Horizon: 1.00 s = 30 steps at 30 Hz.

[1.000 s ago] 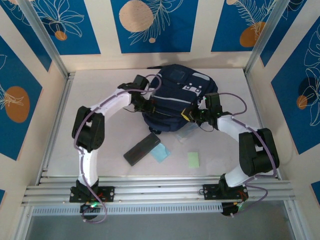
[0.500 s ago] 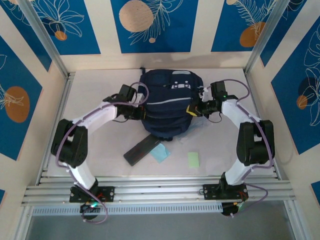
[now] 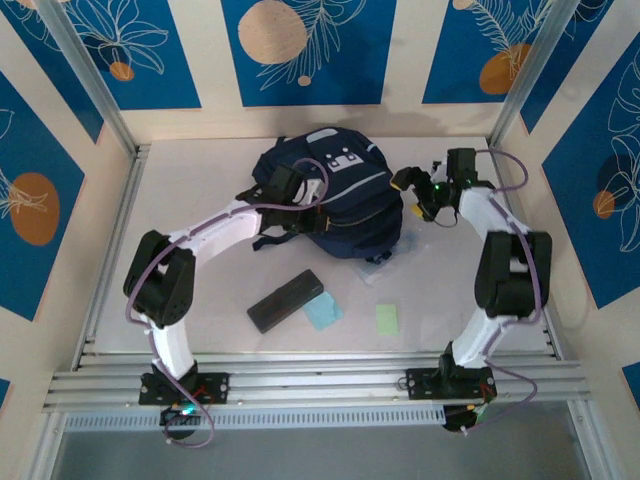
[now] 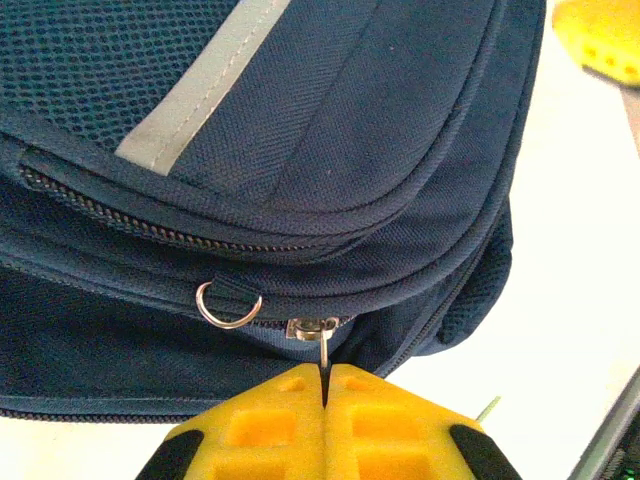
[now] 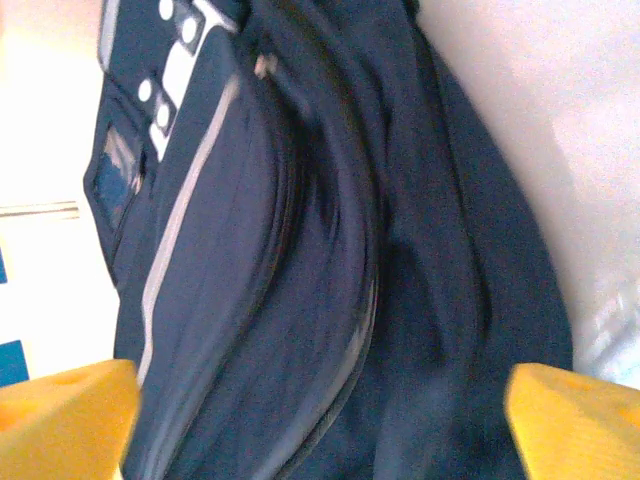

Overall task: Pack the student bag
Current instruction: Unzip the student bag at the top-center of the table.

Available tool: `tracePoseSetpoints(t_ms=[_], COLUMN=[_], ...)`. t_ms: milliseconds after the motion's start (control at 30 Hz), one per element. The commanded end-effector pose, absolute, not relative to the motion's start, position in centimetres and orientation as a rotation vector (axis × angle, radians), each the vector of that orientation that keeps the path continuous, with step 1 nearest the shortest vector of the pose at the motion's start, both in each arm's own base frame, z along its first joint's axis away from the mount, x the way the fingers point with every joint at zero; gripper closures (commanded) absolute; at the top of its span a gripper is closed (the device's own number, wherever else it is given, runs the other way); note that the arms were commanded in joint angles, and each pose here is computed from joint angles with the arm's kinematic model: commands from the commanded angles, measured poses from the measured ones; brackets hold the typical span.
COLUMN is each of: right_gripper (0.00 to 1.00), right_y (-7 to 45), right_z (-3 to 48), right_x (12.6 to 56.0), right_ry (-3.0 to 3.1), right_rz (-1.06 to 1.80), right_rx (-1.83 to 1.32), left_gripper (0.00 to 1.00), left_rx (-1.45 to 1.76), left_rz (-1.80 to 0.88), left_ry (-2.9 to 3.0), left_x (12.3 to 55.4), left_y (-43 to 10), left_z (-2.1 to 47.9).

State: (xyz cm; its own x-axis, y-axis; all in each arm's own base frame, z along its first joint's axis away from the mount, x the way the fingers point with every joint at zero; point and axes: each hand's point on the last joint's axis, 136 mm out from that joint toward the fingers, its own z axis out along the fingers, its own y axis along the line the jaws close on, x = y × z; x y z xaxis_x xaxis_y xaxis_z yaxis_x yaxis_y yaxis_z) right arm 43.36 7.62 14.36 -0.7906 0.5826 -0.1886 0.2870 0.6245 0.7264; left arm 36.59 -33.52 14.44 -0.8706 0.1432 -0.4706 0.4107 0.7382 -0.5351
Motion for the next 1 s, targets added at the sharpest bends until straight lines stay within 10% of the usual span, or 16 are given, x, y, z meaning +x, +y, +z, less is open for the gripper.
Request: tracePoseSetpoints(t_ms=[0,400,467,567,767,967], right_gripper=[0.01,0.00,0.13,1.00,1.00,1.00], right_y=[8.4,16.4,16.9,16.6,16.8,16.6], right_z=[15.3,9.4,8.9,8.6,10.8,11.2], right_x=[39.9,35.8,36.8,38.4,38.6,37.2], right_ry=[2.396,2.428,2.388,2.342,2.343,2.370], right_rz=[1.013,1.216,1.253,1.258,1.201,1.175], right_rx=[0.764,0.925,0.935,0.961,0.849,0.821], left_gripper=[1.00,1.00,1.00,1.00,1.00,1.00], left_rx=[0.454,0.455,0.461,0.448,0.374,0.401], left_rz=[-1.014,-1.071,-1.077,-1.080,-0.847,-0.014], left_ry=[2.425,2.380,2.378,2.381,2.438,2.546], left_x=[38.0,38.0,37.9,37.7,39.3,44.0], left_y=[-35.7,-36.3,-36.4,-35.9,-30.0,-15.3], left_z=[18.2,20.2,20.3,20.0,16.6,12.9])
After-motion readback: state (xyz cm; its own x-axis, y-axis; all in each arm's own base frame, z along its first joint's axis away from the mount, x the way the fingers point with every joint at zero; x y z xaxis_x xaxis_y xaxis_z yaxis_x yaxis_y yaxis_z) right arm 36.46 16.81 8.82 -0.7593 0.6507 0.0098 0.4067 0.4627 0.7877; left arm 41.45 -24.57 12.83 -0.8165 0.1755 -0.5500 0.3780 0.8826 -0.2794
